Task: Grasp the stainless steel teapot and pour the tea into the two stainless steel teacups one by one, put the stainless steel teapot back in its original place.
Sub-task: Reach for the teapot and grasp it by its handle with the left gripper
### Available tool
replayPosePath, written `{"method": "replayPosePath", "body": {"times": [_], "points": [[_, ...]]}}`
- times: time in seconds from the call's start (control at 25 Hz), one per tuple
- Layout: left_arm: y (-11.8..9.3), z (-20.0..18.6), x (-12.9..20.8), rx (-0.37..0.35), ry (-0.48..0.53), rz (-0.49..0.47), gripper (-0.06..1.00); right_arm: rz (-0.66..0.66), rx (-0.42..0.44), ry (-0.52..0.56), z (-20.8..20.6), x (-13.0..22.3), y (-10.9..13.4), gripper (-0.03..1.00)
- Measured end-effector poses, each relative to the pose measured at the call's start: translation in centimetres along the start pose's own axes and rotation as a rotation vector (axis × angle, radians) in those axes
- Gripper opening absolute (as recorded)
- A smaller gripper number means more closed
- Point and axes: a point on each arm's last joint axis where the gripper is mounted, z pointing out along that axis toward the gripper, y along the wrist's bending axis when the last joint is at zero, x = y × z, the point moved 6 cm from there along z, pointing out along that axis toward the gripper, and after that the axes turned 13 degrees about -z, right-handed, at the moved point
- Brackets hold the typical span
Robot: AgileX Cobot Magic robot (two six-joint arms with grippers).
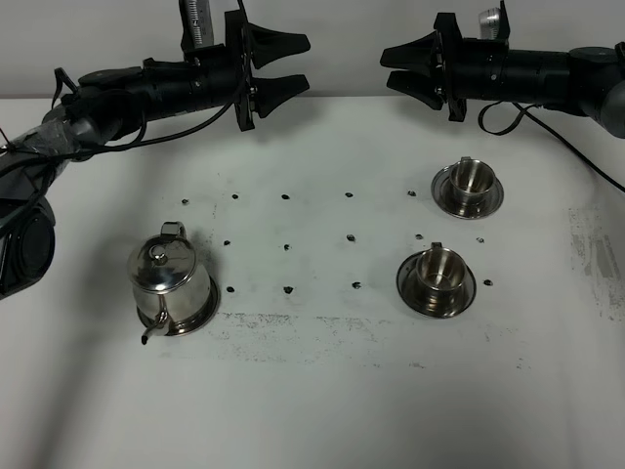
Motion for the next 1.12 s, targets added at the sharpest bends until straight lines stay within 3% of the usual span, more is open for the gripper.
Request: {"method": "replayPosePath", "body": {"times": [0.48, 0.68, 0.8, 0.92, 1.12], "points": [[0.0, 0.0, 0.0, -0.001, -0.001, 0.002, 0.55, 0.001, 0.0, 0.0, 0.0, 0.0, 0.0, 0.39], [0.1, 0.0, 0.0, -0.004, 0.0, 0.075, 0.55, -0.015, -0.005, -0.001, 0.0, -0.1, 0.1, 0.39], [-0.7, -0.1, 0.0, -0.028, -0.004, 0.179, 0.55, -0.073, -0.009, 0.01, -0.1, -0.6, 1.0, 0.39], [-3.2, -0.2, 0.2, -0.077, -0.001, 0.331, 0.55, -0.168, 0.012, 0.043, -0.4, -1.5, 2.5, 0.39], [-8.4, -0.8, 0.5, -0.183, 0.004, 0.569, 0.55, -0.319, 0.15, 0.13, -1.5, -2.9, 4.4, 0.39]]}}
